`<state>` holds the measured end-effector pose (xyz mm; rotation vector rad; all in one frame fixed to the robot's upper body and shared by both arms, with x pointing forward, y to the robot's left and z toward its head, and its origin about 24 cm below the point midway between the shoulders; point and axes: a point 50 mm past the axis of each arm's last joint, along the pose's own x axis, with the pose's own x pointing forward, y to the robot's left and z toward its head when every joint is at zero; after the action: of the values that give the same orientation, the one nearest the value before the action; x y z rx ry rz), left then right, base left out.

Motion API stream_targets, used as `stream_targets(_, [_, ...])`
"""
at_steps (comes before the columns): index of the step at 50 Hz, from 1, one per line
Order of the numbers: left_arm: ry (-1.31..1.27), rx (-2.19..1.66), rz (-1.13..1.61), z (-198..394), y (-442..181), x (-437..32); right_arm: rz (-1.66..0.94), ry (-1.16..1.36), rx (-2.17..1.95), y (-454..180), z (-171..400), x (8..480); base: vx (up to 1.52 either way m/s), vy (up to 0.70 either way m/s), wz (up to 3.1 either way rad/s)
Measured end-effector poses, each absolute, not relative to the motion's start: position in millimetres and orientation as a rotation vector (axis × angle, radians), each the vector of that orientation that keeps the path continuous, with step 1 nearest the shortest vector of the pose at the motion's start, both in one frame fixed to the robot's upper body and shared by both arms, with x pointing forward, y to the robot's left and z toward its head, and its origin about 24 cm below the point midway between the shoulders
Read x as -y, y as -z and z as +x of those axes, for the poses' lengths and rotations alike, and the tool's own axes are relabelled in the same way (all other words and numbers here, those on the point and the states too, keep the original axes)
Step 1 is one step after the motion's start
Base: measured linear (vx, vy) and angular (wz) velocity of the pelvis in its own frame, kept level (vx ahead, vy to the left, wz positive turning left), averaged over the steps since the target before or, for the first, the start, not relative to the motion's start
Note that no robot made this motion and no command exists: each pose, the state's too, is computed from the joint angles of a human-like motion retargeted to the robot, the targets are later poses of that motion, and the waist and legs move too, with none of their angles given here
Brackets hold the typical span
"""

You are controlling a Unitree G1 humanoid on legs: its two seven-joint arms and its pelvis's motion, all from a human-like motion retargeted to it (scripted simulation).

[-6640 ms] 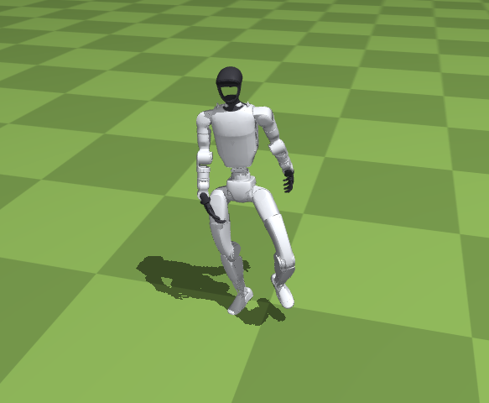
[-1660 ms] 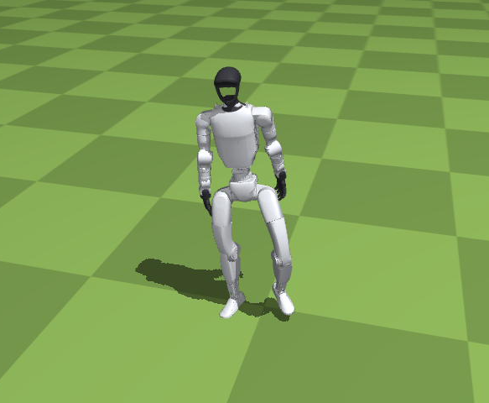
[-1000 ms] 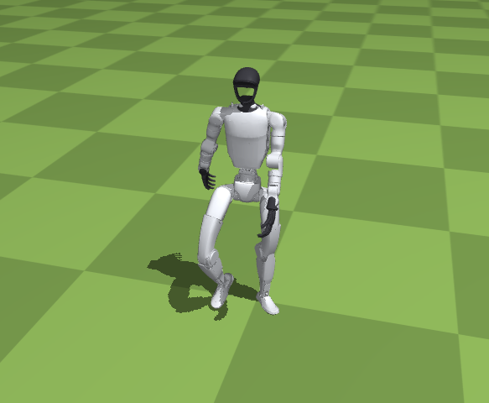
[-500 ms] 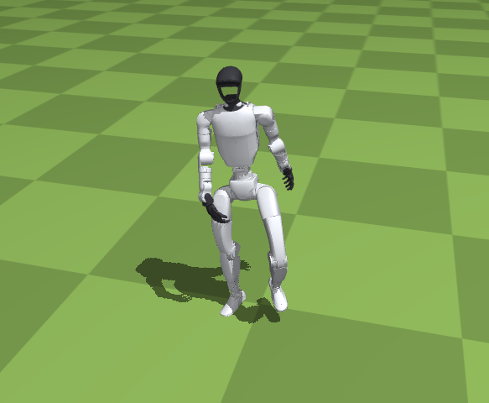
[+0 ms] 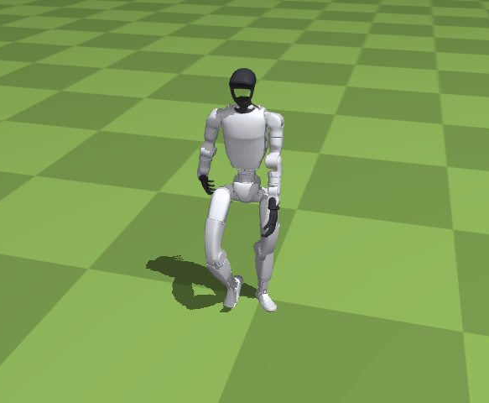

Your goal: In place motions

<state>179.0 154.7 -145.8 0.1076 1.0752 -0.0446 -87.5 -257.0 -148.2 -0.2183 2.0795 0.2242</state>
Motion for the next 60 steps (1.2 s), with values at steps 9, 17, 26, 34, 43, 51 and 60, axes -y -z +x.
stream_targets(9, [0.127,-0.673,0.112,269.0,87.7,-140.4,-0.025,0.281,-2.224,117.7,-168.6,265.5,-0.03,-0.05,0.10])
stream_targets(17, [0.027,-1.260,0.076,103.9,169.5,-171.4,0.011,-0.108,-2.161,145.8,-106.3,238.0,0.18,-0.06,-0.23])
stream_targets(26, [-0.539,-1.916,-0.053,-103.2,154.2,-234.2,-0.338,-0.777,-1.287,135.1,186.2,156.1,-0.17,-0.21,-0.86])
stream_targets(34, [-0.443,-2.177,-0.056,-183.8,124.6,-224.9,-0.566,-0.844,-0.581,53.4,290.5,106.4,0.07,0.07,-0.14])
stream_targets(43, [-0.388,-1.857,0.004,-75.8,165.6,-211.9,-0.387,-0.768,-1.221,161.0,121.8,151.8,0.26,0.09,0.84])
stream_targets(51, [0.024,-1.067,0.080,202.0,134.4,-162.2,0.030,-0.129,-2.050,153.1,-81.7,237.3,-0.18,0.24,0.66])
stream_targets(60, [0.174,-0.491,0.126,303.9,51.9,-122.7,0.247,0.424,-2.231,110.7,-198.8,236.6,0.05,0.03,0.61])
